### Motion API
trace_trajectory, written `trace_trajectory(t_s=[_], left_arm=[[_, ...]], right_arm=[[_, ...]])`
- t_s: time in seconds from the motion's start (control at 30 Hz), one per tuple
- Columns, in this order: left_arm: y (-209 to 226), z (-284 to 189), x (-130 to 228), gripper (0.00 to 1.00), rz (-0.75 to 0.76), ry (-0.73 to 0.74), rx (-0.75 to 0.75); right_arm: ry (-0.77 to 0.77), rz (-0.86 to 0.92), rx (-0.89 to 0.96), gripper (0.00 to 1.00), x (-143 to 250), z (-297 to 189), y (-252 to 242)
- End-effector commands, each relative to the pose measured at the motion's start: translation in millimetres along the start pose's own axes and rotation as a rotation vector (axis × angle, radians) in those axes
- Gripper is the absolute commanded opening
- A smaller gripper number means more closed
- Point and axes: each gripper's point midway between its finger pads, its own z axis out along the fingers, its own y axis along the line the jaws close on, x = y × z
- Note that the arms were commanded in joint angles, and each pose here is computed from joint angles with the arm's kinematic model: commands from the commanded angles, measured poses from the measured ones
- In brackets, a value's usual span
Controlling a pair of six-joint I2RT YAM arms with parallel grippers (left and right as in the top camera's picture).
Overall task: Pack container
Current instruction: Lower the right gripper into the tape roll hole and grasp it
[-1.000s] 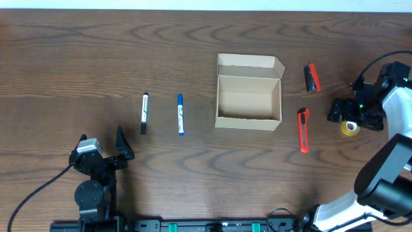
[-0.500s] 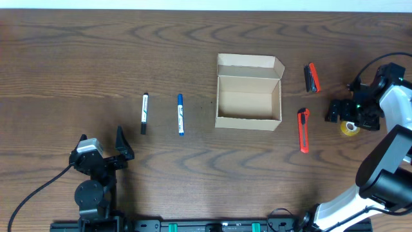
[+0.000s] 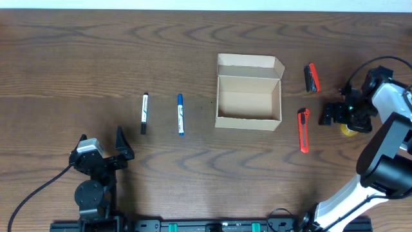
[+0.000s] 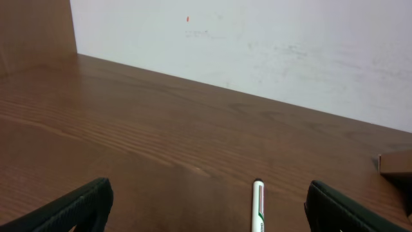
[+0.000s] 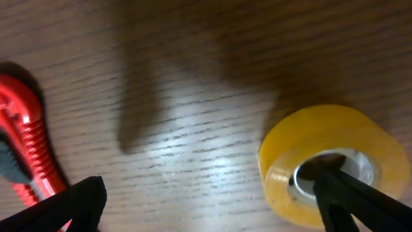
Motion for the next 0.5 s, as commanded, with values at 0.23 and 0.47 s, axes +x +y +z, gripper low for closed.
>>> trace_trajectory(t_s=[0.23, 0.47], left_arm=[[3, 1, 18, 0.95, 0.005, 0.057, -0.007], [3, 1, 18, 0.95, 0.005, 0.057, -0.007]], right_arm=[[0.034, -0.016, 0.057, 0.99, 2, 11, -8], [0.036, 0.027, 0.126, 0.99, 2, 10, -20]])
